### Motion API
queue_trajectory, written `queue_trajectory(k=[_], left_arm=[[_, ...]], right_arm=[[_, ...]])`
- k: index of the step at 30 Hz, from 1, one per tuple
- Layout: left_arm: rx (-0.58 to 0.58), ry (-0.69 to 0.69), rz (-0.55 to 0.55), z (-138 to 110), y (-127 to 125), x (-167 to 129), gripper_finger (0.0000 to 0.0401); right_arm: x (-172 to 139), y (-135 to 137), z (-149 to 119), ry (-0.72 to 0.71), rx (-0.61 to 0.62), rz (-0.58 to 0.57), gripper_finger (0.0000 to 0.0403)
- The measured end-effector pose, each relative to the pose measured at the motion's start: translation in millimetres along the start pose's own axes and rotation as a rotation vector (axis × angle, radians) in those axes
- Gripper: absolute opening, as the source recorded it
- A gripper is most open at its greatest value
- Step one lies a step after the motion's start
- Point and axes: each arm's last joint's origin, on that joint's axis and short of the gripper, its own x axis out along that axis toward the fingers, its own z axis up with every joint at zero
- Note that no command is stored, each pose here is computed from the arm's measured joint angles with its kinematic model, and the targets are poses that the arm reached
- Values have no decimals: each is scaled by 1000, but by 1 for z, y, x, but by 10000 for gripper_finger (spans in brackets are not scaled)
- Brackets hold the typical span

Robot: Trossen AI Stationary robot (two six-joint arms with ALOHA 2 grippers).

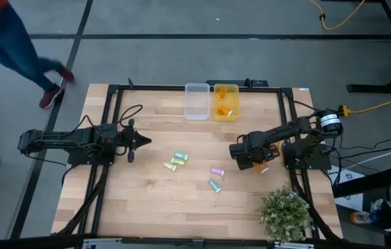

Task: Pick and place medicine bottles into bin by pill shape (circle, oval)
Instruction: Put the large orange pill bottle into the yellow bin

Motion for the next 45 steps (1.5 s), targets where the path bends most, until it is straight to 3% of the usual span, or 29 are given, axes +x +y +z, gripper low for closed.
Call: queue_trajectory(k=[13,21,28,31,34,40,45], left_arm=[[0,0,0,0,0,0,23],[0,0,0,0,0,0,23],[0,0,1,0,0,0,23],[0,0,0,0,0,0,23],[0,0,0,0,0,0,23],[0,0,0,0,0,0,23],[0,0,0,0,0,0,23]], right_arm=[[-7,11,-5,-98,-56,35,182],[-67,44,20,-426,-276,207,196],[-140,52,60,-914,-292,154,194],[-161,47,80,-1023,-260,111,194],[-169,37,105,-1037,-236,99,194],[-154,12,162,-876,-172,122,194],[-147,-1,188,-806,-98,195,195]])
